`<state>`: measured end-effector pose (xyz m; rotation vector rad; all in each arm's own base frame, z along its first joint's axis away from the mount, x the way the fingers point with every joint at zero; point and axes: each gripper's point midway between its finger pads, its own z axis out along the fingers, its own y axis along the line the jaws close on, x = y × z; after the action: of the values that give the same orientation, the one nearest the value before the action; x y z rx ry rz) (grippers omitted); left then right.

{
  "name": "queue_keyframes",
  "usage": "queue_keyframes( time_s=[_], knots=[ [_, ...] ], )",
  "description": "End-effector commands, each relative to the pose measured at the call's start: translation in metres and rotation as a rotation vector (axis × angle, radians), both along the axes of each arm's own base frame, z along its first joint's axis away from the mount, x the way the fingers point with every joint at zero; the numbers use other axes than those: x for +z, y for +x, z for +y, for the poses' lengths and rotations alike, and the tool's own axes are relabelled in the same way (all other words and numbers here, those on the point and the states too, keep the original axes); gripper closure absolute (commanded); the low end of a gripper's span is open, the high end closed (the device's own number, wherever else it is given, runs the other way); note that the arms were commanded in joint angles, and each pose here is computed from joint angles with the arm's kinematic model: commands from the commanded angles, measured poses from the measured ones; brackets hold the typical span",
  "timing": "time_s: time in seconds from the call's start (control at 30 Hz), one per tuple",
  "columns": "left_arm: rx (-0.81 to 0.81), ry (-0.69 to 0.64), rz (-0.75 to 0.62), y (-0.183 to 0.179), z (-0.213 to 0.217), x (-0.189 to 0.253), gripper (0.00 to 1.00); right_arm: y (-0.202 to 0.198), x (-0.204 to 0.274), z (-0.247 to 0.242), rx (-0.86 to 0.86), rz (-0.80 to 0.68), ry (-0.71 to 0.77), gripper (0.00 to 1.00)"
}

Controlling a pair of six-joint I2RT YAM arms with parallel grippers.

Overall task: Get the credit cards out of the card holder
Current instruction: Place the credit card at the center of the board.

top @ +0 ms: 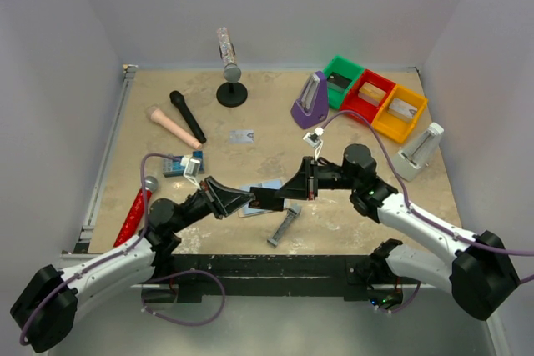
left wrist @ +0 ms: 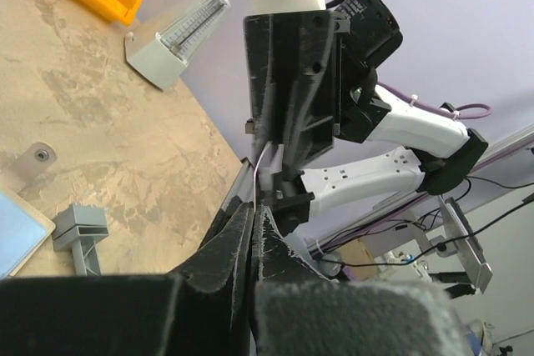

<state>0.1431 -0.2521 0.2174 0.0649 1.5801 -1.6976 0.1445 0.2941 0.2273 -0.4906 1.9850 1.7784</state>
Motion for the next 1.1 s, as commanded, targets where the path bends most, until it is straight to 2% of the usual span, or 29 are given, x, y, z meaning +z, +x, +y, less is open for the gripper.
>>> queue_keyframes(
  time_s=[0.0,0.03,0.07,0.1,0.13,0.2,0.3,0.37,0.63,0.83,0.93,1.07],
  knots=[
    [0.005,-0.035,-0.041,-0.002,0.002,0.011,1.0,0.001,0.019,-0.001,0.0,-0.077,-0.008,0.52],
    [0.029,-0.031,-0.037,0.002,0.003,0.011,1.0,0.003,0.02,-0.006,-0.029,-0.103,-0.029,0.4],
    [0.052,-0.018,-0.028,0.006,0.005,0.009,1.0,0.005,0.021,-0.013,-0.076,-0.144,-0.067,0.21],
    [0.072,-0.003,-0.029,0.009,0.006,0.01,1.0,0.005,0.016,-0.024,-0.117,-0.164,-0.129,0.13],
    [0.105,0.022,-0.024,0.015,0.008,0.012,1.0,0.005,0.01,-0.035,-0.162,-0.185,-0.204,0.11],
    [0.19,0.105,0.011,0.031,0.013,0.006,1.0,0.005,0.008,-0.056,-0.241,-0.234,-0.292,0.1],
    [0.309,0.231,0.058,0.057,0.02,-0.001,1.0,0.005,0.016,-0.077,-0.332,-0.298,-0.337,0.07],
    [0.348,0.352,0.13,0.076,0.02,-0.02,1.0,0.004,0.014,-0.085,-0.358,-0.304,-0.357,0.02],
    [0.386,0.547,0.288,0.146,0.012,-0.068,1.0,-0.01,-0.016,-0.087,-0.312,-0.25,-0.38,0.01],
    [0.382,0.603,0.264,0.197,-0.008,-0.064,1.0,-0.014,-0.027,-0.091,-0.295,-0.266,-0.407,0.02],
    [0.354,0.587,0.242,0.215,-0.023,-0.058,1.0,-0.014,-0.03,-0.091,-0.29,-0.265,-0.409,0.02],
    [0.341,0.603,0.291,0.241,-0.033,-0.071,1.0,-0.016,-0.032,-0.088,-0.279,-0.257,-0.396,0.02]
  ],
)
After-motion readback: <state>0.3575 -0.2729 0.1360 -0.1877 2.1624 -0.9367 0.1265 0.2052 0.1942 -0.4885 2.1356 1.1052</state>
